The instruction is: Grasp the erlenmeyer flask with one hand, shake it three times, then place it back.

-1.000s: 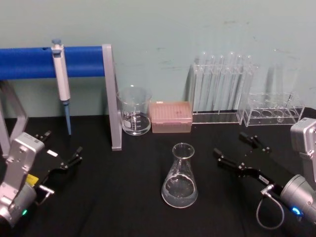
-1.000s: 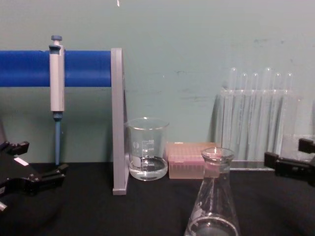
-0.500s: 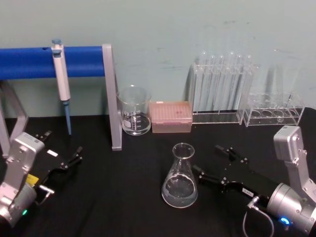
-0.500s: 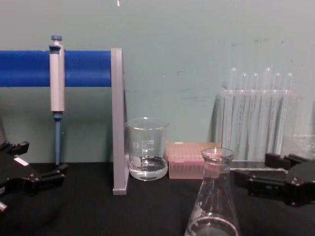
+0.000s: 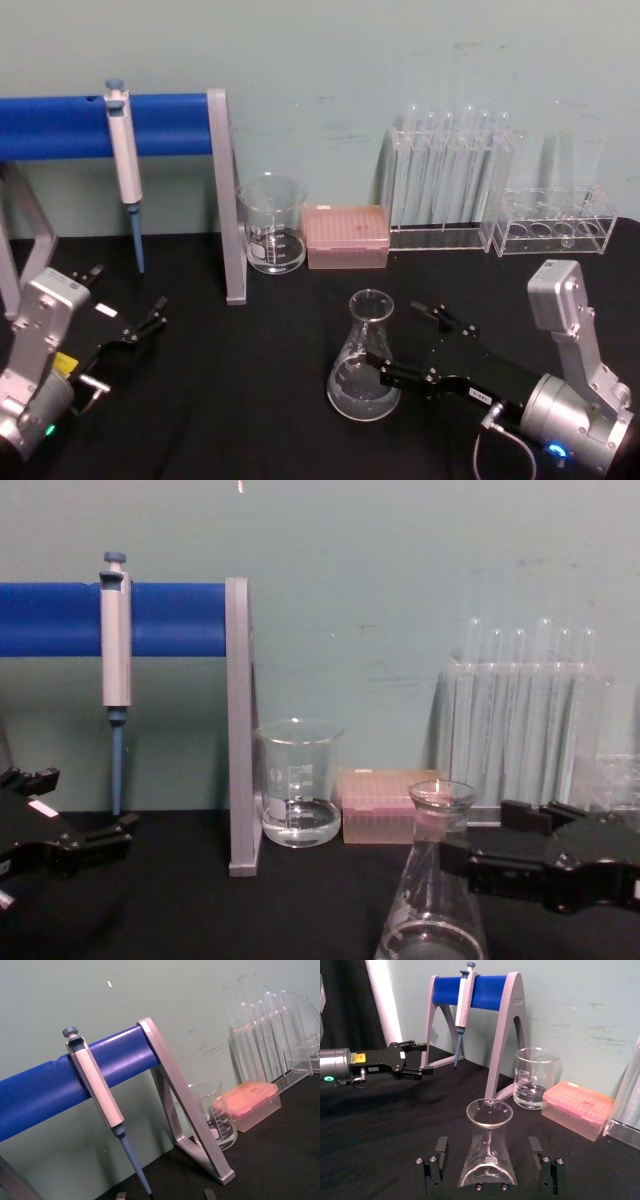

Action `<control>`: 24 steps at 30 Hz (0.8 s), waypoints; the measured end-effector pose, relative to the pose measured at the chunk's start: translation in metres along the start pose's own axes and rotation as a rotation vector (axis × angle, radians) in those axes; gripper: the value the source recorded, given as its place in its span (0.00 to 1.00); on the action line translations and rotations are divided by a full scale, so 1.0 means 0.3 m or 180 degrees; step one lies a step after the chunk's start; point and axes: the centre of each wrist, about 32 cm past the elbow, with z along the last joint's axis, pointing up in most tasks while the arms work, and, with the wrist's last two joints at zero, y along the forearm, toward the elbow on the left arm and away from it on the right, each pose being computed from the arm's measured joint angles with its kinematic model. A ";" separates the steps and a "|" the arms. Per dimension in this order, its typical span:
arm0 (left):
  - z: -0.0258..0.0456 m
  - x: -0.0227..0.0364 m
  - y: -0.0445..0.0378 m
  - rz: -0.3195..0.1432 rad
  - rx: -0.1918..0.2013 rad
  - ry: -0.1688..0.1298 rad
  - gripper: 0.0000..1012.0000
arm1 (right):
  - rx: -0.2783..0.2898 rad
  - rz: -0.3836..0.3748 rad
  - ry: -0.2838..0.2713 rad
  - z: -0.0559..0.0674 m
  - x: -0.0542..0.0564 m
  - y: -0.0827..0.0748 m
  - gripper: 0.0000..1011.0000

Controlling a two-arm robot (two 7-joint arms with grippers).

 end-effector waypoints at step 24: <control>0.000 0.000 0.000 0.0000 0.0000 0.0000 0.99 | 0.0021 0.0058 -0.0106 -0.013 0.018 0.087 0.99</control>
